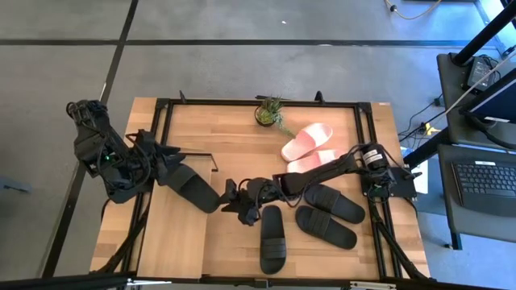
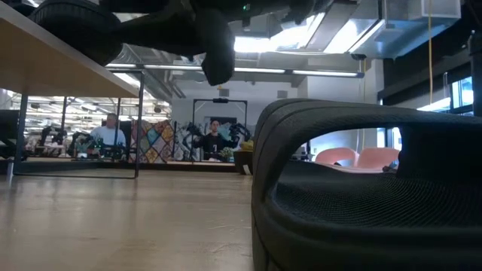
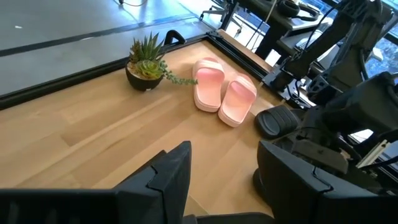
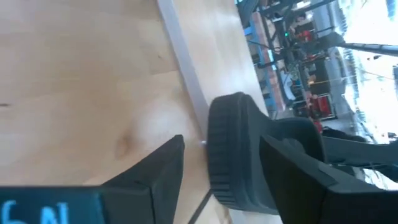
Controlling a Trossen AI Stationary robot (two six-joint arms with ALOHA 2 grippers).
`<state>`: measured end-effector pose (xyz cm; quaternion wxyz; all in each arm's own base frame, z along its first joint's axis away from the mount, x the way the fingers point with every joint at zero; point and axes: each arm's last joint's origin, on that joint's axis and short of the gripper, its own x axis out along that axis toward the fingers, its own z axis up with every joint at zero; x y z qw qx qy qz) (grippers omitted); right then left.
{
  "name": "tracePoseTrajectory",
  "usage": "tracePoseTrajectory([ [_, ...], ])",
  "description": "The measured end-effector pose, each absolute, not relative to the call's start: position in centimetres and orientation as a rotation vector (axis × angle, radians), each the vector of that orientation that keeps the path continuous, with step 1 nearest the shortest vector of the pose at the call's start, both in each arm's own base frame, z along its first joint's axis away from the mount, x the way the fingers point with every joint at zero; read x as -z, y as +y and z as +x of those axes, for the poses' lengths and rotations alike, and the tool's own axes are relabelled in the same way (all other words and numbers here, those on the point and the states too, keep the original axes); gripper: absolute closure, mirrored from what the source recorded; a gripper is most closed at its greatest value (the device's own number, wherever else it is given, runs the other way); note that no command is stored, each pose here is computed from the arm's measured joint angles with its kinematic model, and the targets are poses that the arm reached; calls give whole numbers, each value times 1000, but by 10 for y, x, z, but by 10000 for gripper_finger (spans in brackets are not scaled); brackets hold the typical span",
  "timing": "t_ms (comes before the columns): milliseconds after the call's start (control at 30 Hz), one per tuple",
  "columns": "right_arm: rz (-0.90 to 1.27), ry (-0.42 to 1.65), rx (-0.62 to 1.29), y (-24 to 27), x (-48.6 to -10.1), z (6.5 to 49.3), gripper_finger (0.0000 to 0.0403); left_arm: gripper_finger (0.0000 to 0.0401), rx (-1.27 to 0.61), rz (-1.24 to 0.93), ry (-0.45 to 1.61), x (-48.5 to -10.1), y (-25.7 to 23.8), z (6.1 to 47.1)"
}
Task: Pick and place slides into the shelf
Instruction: Put the black slipper on the shelf
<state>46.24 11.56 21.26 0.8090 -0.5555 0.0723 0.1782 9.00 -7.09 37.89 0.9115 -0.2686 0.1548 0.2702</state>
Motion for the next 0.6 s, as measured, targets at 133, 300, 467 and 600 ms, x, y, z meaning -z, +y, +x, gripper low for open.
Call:
tracePoseTrajectory([
  [133,-1186,155,-380,116,-211,463,207,226,-557,-554,319,-379,-71,90],
  [300,-1182,123,-358,115,-215,464,218,226,-557,-554,319,-379,-71,90],
  [467,-1176,114,-341,110,-216,466,227,226,-551,-523,327,-379,-71,90],
  [600,-1151,120,-360,107,-215,466,230,226,-549,-513,330,-379,-71,90],
])
